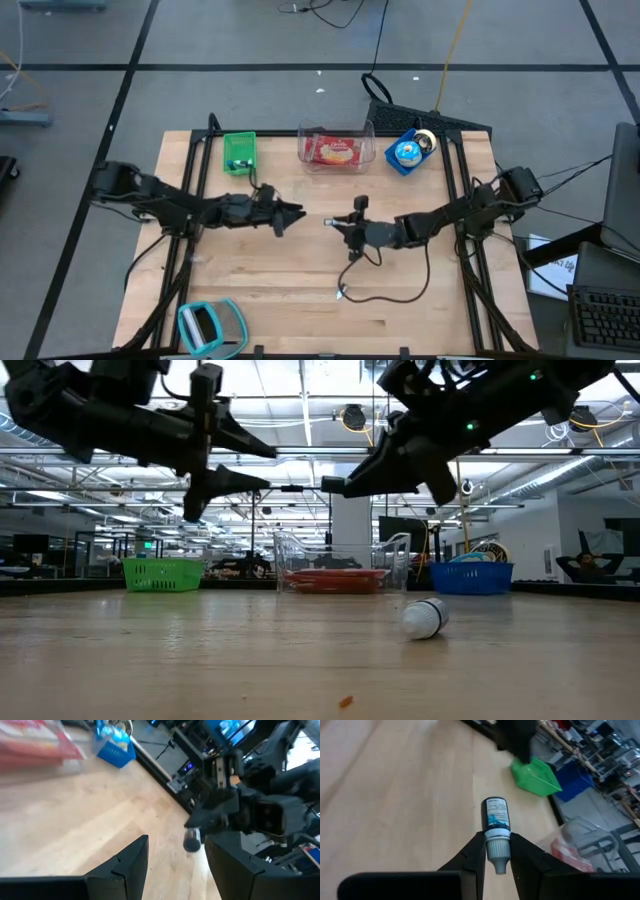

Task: Pick & Place Food Item
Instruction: Put the brown food coloring bottle into the green bin

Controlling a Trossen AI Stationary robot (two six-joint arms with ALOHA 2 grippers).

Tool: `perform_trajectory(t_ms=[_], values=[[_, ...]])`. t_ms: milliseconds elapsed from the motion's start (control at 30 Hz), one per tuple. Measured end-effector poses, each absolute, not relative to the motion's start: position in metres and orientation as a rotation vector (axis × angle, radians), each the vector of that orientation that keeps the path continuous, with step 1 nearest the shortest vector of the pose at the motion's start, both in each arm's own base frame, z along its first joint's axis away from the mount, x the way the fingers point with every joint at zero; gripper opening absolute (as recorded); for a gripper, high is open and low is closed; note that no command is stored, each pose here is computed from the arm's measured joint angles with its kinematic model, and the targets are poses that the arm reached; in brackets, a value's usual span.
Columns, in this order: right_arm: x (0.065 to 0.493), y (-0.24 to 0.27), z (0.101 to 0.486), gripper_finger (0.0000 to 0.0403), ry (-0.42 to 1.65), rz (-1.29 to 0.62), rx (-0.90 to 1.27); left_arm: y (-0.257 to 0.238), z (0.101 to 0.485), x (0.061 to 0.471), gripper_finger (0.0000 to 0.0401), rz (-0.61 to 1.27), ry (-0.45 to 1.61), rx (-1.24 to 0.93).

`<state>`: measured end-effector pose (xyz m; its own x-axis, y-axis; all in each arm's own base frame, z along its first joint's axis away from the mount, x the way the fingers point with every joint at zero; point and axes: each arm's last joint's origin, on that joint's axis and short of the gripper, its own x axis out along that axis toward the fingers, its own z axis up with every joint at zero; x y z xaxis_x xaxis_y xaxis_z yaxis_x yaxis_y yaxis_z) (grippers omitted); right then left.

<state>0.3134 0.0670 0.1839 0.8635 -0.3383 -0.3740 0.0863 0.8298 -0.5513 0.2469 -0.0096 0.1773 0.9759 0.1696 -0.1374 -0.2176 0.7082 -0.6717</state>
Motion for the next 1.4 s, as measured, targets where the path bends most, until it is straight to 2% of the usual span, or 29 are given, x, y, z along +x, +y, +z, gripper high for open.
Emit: perform_trajectory(t_ms=[567, 1167, 1267, 1400], values=[[0.317, 0.057, 0.188, 0.0059, 0.451, -0.263, -0.575, -0.019, 0.175, 0.332, 0.0196, 0.19, 0.102, -0.766], [0.32, 0.058, 0.196, 0.0059, 0.379, -0.27, -0.611, -0.02, 0.178, 0.345, 0.0194, 0.17, 0.093, -0.799], [0.32, 0.058, 0.196, 0.006, 0.379, -0.269, -0.611, -0.02, 0.178, 0.345, 0.0178, 0.169, 0.089, -0.799], [0.32, 0.058, 0.196, 0.0061, 0.381, -0.269, -0.612, -0.02, 0.178, 0.345, 0.0128, 0.166, 0.09, -0.8]])
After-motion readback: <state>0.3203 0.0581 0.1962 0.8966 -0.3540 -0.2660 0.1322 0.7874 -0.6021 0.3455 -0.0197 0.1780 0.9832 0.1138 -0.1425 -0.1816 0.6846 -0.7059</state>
